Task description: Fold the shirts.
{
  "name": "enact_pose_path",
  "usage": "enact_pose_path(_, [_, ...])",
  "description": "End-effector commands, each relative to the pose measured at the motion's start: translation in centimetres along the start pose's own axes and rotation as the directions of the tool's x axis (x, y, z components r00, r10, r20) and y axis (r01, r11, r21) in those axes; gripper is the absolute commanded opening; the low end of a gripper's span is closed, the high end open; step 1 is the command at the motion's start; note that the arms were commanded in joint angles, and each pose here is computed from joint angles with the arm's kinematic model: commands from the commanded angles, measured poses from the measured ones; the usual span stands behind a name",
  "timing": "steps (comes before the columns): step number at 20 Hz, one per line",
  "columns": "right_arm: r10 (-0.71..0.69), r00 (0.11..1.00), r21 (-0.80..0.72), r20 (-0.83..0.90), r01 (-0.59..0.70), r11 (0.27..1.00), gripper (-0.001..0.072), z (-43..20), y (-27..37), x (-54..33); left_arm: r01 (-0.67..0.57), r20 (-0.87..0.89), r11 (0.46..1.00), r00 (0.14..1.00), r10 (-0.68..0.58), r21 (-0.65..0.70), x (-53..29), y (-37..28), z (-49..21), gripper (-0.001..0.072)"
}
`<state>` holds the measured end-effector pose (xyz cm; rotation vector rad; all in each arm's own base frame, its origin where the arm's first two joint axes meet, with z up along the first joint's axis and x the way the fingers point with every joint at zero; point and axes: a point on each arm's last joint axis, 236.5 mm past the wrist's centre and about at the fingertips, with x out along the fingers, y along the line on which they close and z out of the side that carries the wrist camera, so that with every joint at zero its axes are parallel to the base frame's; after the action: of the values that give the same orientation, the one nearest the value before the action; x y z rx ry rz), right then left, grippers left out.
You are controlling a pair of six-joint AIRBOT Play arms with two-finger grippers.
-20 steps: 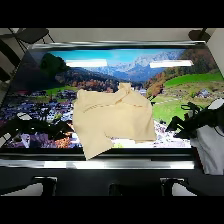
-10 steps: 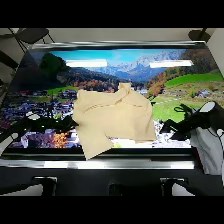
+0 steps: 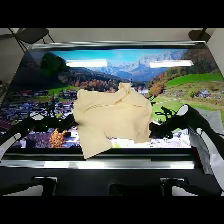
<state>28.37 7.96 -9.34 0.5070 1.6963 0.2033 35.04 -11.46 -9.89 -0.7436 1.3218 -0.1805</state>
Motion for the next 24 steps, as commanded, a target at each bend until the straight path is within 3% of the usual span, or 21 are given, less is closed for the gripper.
enact_pose_path(1, [-0.049,0.993,-0.086,0.105,0.058,0.995,0.0041,2.0,1.0,-2.3,0.068,0.123,0.985,0.988,-0.088,0.159,-4.1,-4.7,2.9,0.0027])
enact_pose_path(3, [-0.110,0.928,-0.205,0.356,0.193,0.960,0.0041,5.8,2.3,-10.1,0.084,0.348,0.943,0.916,-0.201,0.323,-11.8,-10.9,7.1,0.0027])
enact_pose_path(4, [-0.104,0.845,-0.252,0.524,0.271,0.929,0.0041,7.7,4.0,-15.8,0.080,0.485,0.915,0.828,-0.282,0.395,-17.7,-14.8,9.1,0.0027])
enact_pose_path(5, [-0.063,0.709,-0.265,0.703,0.343,0.901,0.0041,9.1,6.5,-22.8,0.076,0.595,0.888,0.716,-0.365,0.454,-23.9,-18.5,10.0,0.0027])
enact_pose_path(7, [0.130,0.289,-0.247,0.948,0.415,0.875,0.0041,7.0,13.5,-39.6,0.032,0.725,0.813,0.433,-0.535,0.581,-38.0,-25.4,8.3,0.0027])
enact_pose_path(8, [0.239,0.070,-0.246,0.968,0.426,0.871,0.0042,2.9,16.8,-47.4,0.002,0.744,0.775,0.280,-0.606,0.631,-44.9,-28.0,5.9,0.0027])
enact_pose_path(9, [0.327,-0.093,-0.259,0.941,0.425,0.867,0.0042,-2.1,19.3,-53.1,-0.030,0.737,0.741,0.143,-0.661,0.671,-50.9,-29.8,2.8,0.0027])
enact_pose_path(11, [0.421,-0.238,-0.293,0.875,0.432,0.853,0.0042,-10.6,21.5,-58.2,-0.080,0.690,0.691,-0.036,-0.722,0.719,-58.5,-31.4,-3.0,0.0027])
enact_pose_path(13, [0.455,-0.266,-0.309,0.850,0.448,0.839,0.0041,-15.8,21.8,-58.8,-0.109,0.649,0.658,-0.110,-0.753,0.745,-61.8,-31.6,-7.2,0.0027])
enact_pose_path(18, [0.441,-0.203,-0.319,0.874,0.444,0.837,0.0041,-19.6,20.7,-56.8,-0.097,0.620,0.634,-0.140,-0.772,0.767,-63.2,-31.4,-10.4,0.0027])
enact_pose_path(21, [0.425,-0.164,-0.320,0.890,0.438,0.840,0.0041,-18.6,20.4,-55.9,-0.172,0.660,0.660,-0.068,-0.748,0.731,-61.3,-31.1,-8.7,0.0027])
enact_pose_path(24, [0.359,-0.040,-0.316,0.932,0.392,0.864,0.0040,-14.1,19.5,-53.5,-0.182,0.765,0.744,0.126,-0.631,0.643,-55.9,-29.0,-3.7,0.0027])
